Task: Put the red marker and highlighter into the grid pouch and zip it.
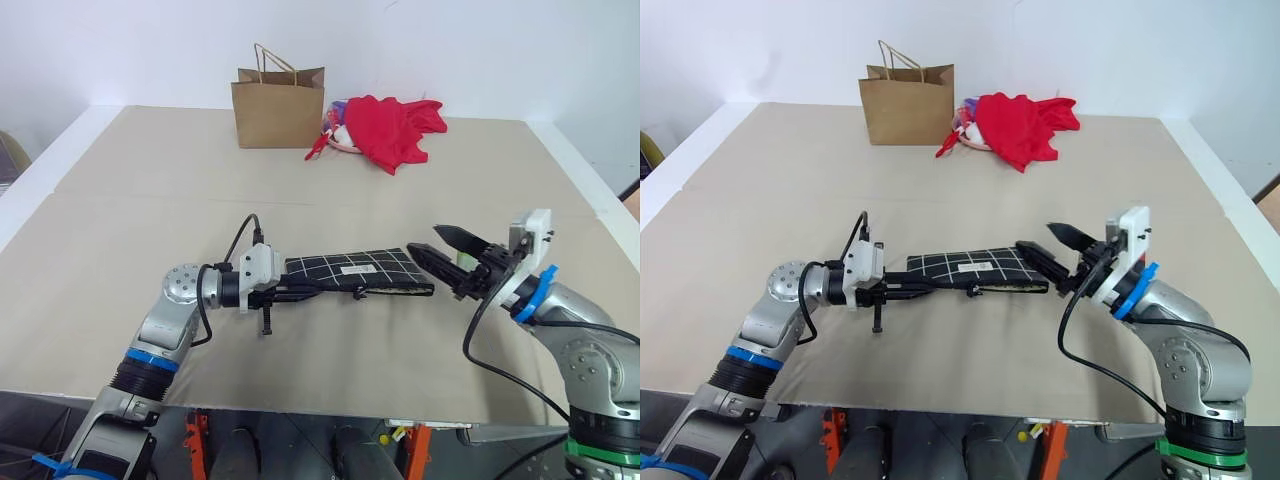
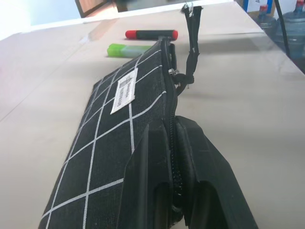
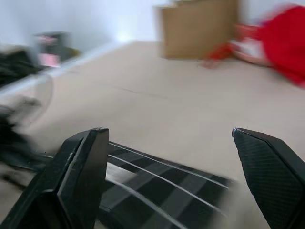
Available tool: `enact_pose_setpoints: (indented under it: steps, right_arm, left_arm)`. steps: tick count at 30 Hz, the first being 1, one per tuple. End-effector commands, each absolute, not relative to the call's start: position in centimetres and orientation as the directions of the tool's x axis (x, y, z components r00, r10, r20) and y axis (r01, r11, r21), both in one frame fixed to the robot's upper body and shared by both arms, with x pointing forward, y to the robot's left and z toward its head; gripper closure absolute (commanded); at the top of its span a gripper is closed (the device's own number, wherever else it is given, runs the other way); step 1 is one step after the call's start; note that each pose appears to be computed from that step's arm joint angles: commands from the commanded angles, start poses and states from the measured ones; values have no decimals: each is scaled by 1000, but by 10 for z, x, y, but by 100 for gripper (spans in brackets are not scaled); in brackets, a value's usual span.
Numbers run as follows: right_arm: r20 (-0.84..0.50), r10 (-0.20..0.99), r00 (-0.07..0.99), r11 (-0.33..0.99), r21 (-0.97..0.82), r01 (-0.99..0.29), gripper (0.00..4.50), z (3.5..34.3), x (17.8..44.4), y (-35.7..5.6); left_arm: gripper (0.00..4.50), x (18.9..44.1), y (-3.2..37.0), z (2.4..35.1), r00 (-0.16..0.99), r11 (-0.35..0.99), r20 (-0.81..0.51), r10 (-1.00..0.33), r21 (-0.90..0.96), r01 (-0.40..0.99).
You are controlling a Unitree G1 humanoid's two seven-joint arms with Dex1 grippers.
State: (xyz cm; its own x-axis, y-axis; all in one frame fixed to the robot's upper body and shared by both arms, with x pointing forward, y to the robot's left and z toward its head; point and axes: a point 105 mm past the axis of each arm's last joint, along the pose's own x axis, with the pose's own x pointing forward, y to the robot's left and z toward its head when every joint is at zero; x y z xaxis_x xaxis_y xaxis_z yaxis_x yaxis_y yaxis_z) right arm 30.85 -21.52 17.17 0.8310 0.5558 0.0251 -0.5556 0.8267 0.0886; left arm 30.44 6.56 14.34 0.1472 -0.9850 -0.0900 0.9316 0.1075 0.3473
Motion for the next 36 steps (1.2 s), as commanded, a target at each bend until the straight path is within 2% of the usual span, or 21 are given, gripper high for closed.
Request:
enact_pose_setpoints:
  steps: [1, 9, 19, 20, 21, 22, 24, 27, 28, 36]
  right_arm:
    - [-26, 376, 926, 927, 9, -376, 6, 157, 312, -244]
    - [-55, 94, 994, 994, -41, -96, 6, 125, 317, -267]
    - [-195, 10, 981, 999, -49, -20, 6, 84, 325, -252]
    - [-208, 7, 978, 997, -69, -22, 44, 81, 325, -250]
    - [-218, 5, 976, 996, -85, -24, 56, 79, 325, -249]
    - [-249, -19, 968, 996, -91, -4, 88, 72, 323, -250]
    - [-300, -52, 953, 994, -102, 22, 194, 61, 320, -251]
    - [-340, -62, 938, 996, -83, 36, 323, 55, 316, -250]
    - [-344, -62, 937, 996, -81, 36, 343, 55, 316, -250]
    - [-272, -15, 962, 999, -40, 4, 342, 74, 320, -247]
  left_arm:
    - [450, 306, 72, 159, 151, 117, -60, -987, 388, 914]
    - [450, 305, 74, 160, 154, 116, -67, -986, 395, 911]
    - [450, 305, 72, 166, 159, 121, -60, -985, 412, 903]
    - [450, 304, 72, 167, 160, 122, -58, -985, 412, 903]
    - [450, 304, 72, 167, 160, 123, -57, -985, 412, 903]
    - [450, 304, 72, 167, 161, 124, -57, -985, 412, 903]
    - [450, 304, 73, 166, 163, 125, -59, -985, 412, 903]
    - [450, 304, 74, 166, 167, 127, -61, -984, 412, 902]
    - [450, 305, 74, 166, 167, 127, -62, -984, 412, 902]
    - [450, 305, 75, 163, 168, 126, -70, -983, 407, 905]
